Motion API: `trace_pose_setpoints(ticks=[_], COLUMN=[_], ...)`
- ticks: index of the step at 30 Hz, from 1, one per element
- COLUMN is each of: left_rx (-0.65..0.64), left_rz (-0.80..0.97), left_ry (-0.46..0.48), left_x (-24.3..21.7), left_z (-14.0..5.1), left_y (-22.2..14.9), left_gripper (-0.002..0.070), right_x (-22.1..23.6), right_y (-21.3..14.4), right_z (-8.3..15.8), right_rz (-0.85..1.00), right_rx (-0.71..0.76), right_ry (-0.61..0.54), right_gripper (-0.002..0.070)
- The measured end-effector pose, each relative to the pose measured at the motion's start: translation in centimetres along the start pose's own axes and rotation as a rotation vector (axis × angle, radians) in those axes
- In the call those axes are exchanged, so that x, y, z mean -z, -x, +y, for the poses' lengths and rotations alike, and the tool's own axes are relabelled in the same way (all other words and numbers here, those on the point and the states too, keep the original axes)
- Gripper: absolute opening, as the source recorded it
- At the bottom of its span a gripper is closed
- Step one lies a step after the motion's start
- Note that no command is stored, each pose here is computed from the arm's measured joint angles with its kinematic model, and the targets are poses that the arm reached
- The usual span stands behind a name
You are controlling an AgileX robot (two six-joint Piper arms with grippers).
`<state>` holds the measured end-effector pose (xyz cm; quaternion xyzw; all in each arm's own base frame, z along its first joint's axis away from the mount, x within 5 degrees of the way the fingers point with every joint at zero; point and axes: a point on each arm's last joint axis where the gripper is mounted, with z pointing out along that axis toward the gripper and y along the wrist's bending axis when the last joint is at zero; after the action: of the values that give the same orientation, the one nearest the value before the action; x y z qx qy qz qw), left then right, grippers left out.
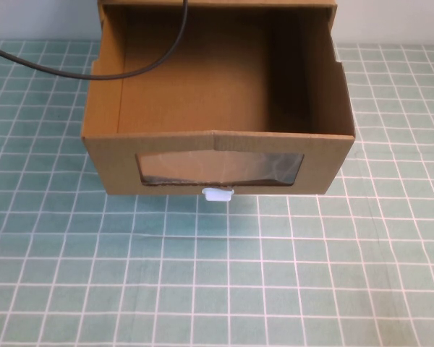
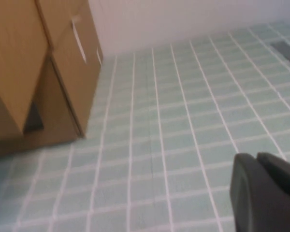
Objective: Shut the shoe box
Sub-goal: Press the shoe box with left arm, then close the shoe box with your right arm
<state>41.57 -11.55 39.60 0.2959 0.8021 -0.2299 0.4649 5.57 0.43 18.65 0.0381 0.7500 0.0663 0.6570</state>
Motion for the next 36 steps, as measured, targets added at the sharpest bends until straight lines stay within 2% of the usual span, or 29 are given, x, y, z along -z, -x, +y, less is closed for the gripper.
trace_pose_setpoints(ticks=[8, 11, 13, 15, 18, 23, 26, 31, 36], left_rx=[-0.015, -0.016, -0.016, -0.016, -0.017, -0.019, -0.019, -0.019, -0.015], left_rz=[0.014, 0.014, 0.015, 0.015, 0.018, 0.021, 0.023, 0.023, 0.023], left_ry=[0.008, 0.008, 0.007, 0.007, 0.002, 0.000, -0.002, -0.002, -0.002], left_x=[0.0, 0.0, 0.0, 0.0, 0.0, 0.0, 0.0, 0.0, 0.0], left_z=[0.0, 0.0, 0.0, 0.0, -0.1, -0.1, -0.1, -0.1, -0.1], left_y=[-0.1, -0.1, -0.1, -0.1, -0.1, -0.1, -0.1, -0.1, -0.1], left_gripper=[-0.0005, -0.0005, -0.0005, -0.0005, -0.0005, -0.0005, -0.0005, -0.0005, -0.0005], right_x=[0.3, 0.3, 0.7, 1.1, 1.4, -0.9, -3.2, -7.6, -10.1], right_y=[2.3, 2.2, 3.1, 4.7, 8.3, 12.9, 14.6, 16.3, 16.8], right_z=[-0.3, 0.0, 0.9, 1.9, 3.5, 5.4, 5.8, 7.1, 11.1], right_rz=[-0.265, -0.206, -0.125, -0.025, 0.132, 0.447, 0.574, 0.695, 0.734], right_rx=[-0.324, -0.436, -0.452, -0.442, -0.352, -0.190, -0.118, -0.070, 0.008], right_ry=[0.008, 0.040, 0.096, 0.147, 0.215, 0.309, 0.352, 0.450, 0.603], right_gripper=[-0.0013, -0.0013, -0.0013, -0.0013, -0.0013, -0.0012, -0.0011, -0.0011, -0.0011])
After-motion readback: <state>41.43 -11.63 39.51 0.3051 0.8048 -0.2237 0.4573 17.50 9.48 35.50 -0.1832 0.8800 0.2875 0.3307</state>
